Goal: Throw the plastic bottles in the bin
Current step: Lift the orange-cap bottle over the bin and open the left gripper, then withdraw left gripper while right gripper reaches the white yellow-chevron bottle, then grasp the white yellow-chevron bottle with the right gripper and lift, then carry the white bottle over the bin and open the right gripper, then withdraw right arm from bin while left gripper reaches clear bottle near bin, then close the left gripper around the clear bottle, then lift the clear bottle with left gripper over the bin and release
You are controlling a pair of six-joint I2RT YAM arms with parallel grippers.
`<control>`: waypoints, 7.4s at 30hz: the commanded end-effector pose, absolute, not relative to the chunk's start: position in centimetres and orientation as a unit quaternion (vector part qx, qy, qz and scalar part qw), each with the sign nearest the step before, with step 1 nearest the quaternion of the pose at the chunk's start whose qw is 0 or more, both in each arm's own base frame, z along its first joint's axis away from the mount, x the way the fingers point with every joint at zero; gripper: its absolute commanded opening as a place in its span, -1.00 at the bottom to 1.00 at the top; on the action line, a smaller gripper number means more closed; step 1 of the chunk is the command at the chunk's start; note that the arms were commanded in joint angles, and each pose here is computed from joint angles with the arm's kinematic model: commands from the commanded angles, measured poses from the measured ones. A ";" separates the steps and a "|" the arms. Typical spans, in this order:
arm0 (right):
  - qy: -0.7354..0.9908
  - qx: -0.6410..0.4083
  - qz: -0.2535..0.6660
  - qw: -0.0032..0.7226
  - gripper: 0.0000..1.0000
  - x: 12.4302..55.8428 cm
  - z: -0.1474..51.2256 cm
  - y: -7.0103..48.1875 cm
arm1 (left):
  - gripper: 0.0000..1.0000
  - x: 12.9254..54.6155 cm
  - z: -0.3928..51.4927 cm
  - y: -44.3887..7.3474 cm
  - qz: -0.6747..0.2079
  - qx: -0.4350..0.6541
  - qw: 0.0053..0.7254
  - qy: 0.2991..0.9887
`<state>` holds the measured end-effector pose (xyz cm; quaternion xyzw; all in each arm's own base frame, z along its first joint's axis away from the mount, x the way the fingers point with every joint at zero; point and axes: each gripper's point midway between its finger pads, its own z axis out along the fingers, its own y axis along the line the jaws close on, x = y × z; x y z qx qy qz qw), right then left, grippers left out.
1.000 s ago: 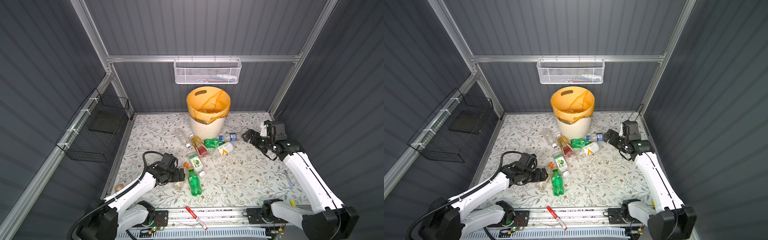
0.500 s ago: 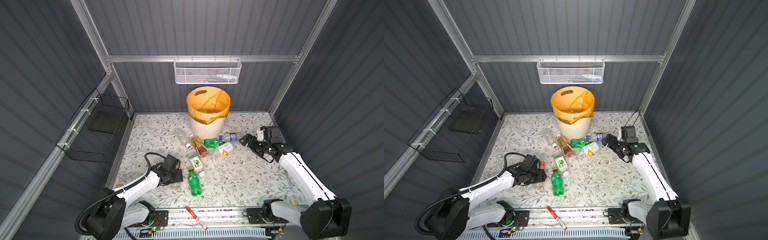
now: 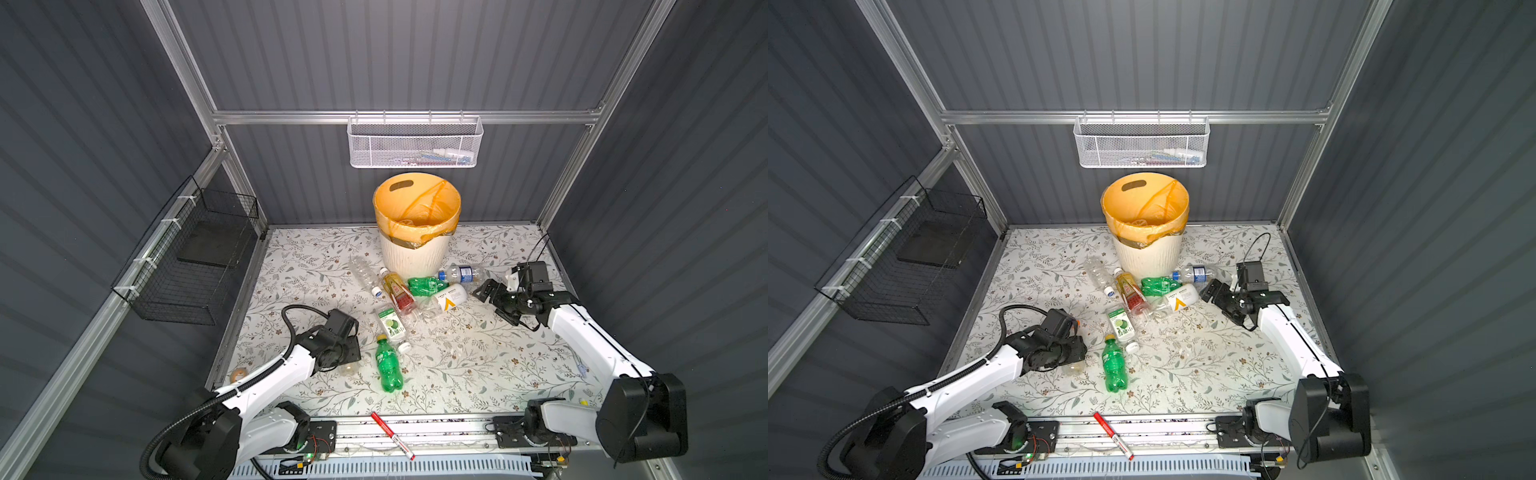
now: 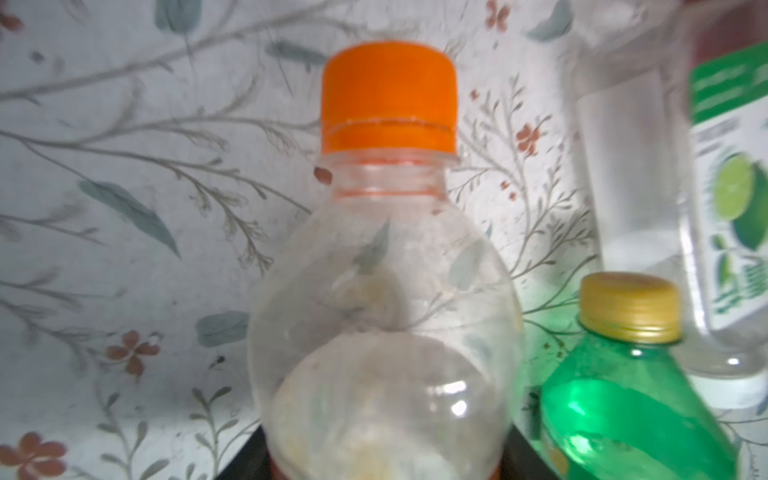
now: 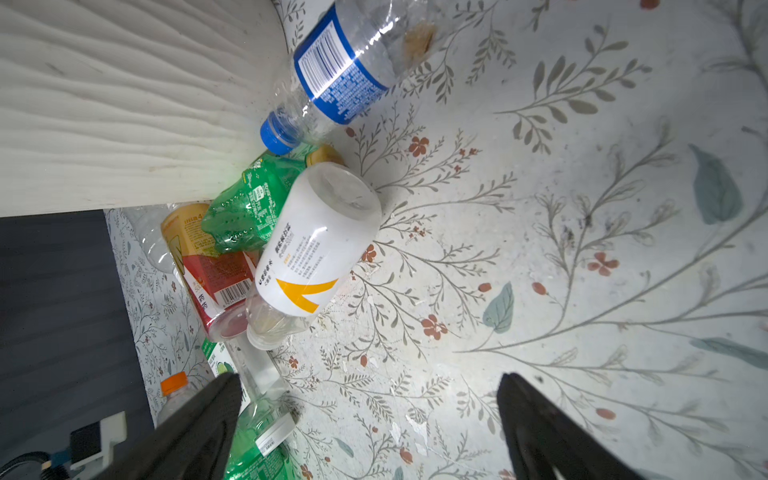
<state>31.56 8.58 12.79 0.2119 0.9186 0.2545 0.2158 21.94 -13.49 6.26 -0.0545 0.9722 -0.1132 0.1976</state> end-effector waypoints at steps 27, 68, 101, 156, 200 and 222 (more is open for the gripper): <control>0.933 0.188 0.226 0.207 0.94 30.8 11.9 9.9 | 0.99 42.9 45.1 -15.3 -0.194 0.025 0.563 0.803; 0.898 0.343 0.203 0.188 0.72 37.2 6.2 19.0 | 0.99 32.7 14.5 -10.7 -0.226 -0.092 0.301 0.922; 0.889 0.376 0.163 0.204 0.13 29.1 6.6 12.1 | 0.99 33.1 13.2 -11.1 -0.245 -0.097 0.284 0.922; 0.836 0.286 0.280 0.375 0.98 32.9 29.1 5.8 | 0.99 44.1 10.1 -15.6 -0.233 -0.190 0.234 0.925; 0.853 0.346 0.304 0.245 0.98 28.8 14.2 5.7 | 0.13 37.3 5.0 -10.3 -0.086 -0.178 0.179 0.964; 0.856 0.355 0.311 0.210 0.97 26.7 11.1 6.9 | 0.09 30.0 7.8 -7.5 -0.123 -0.217 0.219 0.943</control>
